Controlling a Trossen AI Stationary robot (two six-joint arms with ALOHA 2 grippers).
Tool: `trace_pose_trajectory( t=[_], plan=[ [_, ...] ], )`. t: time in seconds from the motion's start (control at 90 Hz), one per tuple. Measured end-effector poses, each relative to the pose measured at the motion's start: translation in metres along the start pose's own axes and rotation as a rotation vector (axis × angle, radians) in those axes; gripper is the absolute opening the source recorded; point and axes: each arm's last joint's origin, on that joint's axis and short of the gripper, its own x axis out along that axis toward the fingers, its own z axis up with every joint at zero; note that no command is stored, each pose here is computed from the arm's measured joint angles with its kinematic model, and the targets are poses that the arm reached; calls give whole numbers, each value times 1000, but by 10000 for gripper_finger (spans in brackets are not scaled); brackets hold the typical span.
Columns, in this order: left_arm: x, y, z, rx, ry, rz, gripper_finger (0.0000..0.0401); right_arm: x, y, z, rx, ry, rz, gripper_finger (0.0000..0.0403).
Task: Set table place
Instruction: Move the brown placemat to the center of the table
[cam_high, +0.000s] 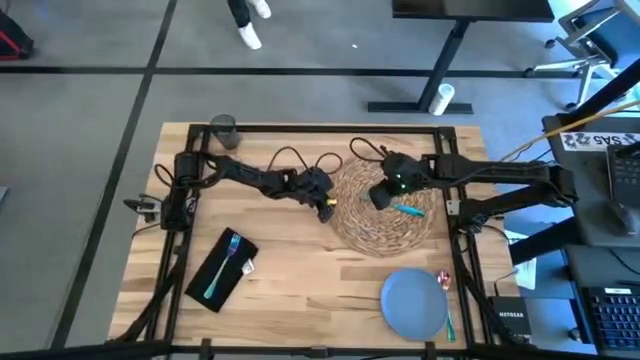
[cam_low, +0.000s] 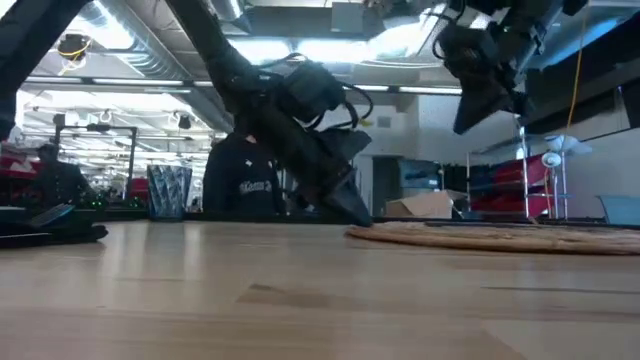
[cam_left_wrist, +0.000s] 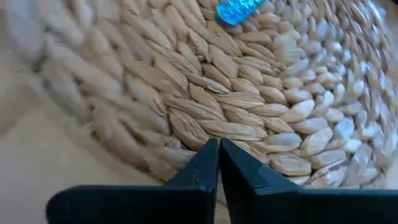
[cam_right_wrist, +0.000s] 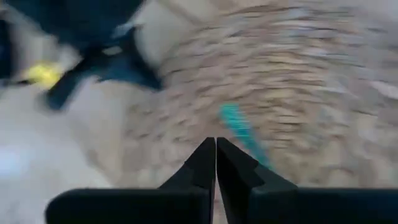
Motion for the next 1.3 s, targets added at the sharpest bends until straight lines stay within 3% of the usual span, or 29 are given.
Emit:
trace_pose_trajectory(
  t=[0.156,0.589,1.011,1.156,1.3],
  plan=[
    [1,-16,-7,-1,16,-28,0,15,-14,-2,38,79,-200,0],
    [3,-37,-19,-28,43,-56,0,87,-24,18,37,183,-313,0],
    [0,-48,-24,-38,57,-75,0,150,-26,28,4,234,-188,0],
    [-14,-53,-14,-7,31,-73,0,154,-22,31,-14,206,-106,0],
    [-46,-60,11,34,-73,-65,0,156,-17,35,-34,195,-14,0]
  ],
)
